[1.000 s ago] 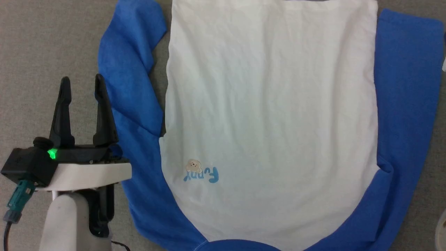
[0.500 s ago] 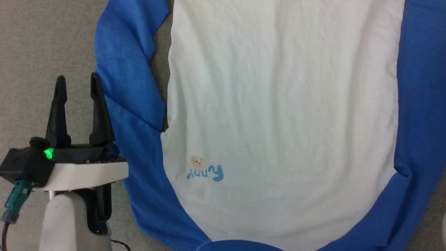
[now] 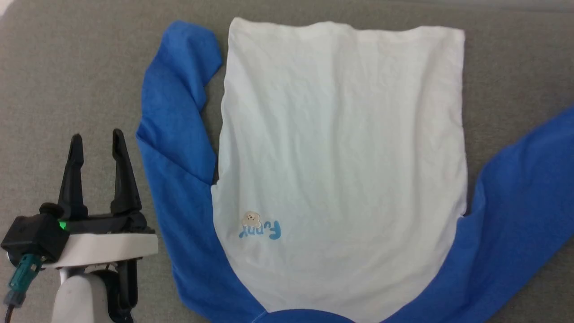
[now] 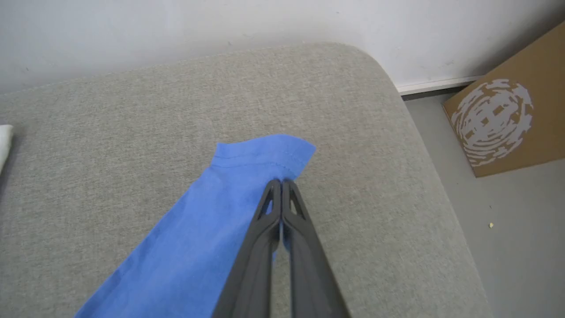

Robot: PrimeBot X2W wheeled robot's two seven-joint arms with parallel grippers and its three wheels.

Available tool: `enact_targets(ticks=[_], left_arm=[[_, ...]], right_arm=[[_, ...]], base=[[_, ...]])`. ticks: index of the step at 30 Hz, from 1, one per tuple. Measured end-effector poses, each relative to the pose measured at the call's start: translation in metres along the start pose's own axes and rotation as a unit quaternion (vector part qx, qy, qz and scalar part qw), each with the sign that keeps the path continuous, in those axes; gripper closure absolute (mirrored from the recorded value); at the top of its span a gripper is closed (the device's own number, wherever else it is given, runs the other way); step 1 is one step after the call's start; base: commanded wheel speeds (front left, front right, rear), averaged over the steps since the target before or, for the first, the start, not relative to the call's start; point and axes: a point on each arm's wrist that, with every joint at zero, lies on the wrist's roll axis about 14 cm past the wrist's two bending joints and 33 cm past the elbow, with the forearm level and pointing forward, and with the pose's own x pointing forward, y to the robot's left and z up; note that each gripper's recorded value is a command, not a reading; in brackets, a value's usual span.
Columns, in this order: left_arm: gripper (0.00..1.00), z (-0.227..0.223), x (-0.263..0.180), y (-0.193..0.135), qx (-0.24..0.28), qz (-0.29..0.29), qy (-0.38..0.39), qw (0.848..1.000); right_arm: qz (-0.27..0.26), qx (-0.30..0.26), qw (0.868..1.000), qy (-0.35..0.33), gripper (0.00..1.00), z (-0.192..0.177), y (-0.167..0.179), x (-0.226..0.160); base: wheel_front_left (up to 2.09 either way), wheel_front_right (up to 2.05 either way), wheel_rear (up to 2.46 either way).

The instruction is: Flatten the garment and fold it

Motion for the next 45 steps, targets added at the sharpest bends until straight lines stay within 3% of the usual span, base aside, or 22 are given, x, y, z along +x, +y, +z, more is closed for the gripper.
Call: enact_targets(ticks=[11, 15, 18, 24, 30, 34, 39, 45], left_arm=[[0.00, 0.032, -0.018, -0.011, -0.018, -0.017, -0.036, 0.999], [0.00, 0.040, -0.022, -0.015, -0.023, -0.023, -0.046, 0.998], [0.00, 0.044, -0.026, -0.017, -0.026, -0.027, -0.050, 0.998], [0.00, 0.050, -0.033, -0.020, -0.031, -0.030, -0.056, 0.997], [0.00, 0.055, -0.044, -0.021, -0.035, -0.034, -0.060, 0.997], [0.00, 0.060, -0.050, -0.021, -0.037, -0.035, -0.065, 0.997], [0.00, 0.065, -0.056, -0.018, -0.038, -0.033, -0.071, 0.996], [0.00, 0.067, -0.063, -0.009, -0.034, -0.020, -0.072, 0.997]], right_arm=[[-0.129, 0.063, 0.989, -0.027, 1.00, -0.017, -0.130, -0.082], [-0.146, 0.072, 0.986, -0.037, 1.00, -0.019, -0.146, -0.103], [-0.126, 0.058, 0.989, -0.056, 1.00, -0.012, -0.136, -0.110], [-0.033, 0.007, 0.991, -0.129, 1.00, 0.013, -0.079, -0.129], [0.107, -0.023, 0.974, -0.197, 1.00, 0.031, 0.014, -0.166], [0.226, -0.050, 0.949, -0.213, 1.00, 0.028, 0.095, -0.202], [0.361, -0.085, 0.907, -0.201, 1.00, 0.006, 0.188, -0.243], [0.459, -0.135, 0.863, -0.165, 1.00, -0.033, 0.268, -0.270]], base=[[0.00, 0.00, 0.00], [0.00, 0.00, 0.00], [0.00, 0.00, 0.00], [0.00, 0.00, 0.00], [0.00, 0.00, 0.00], [0.00, 0.00, 0.00], [0.00, 0.00, 0.00], [0.00, 0.00, 0.00]])
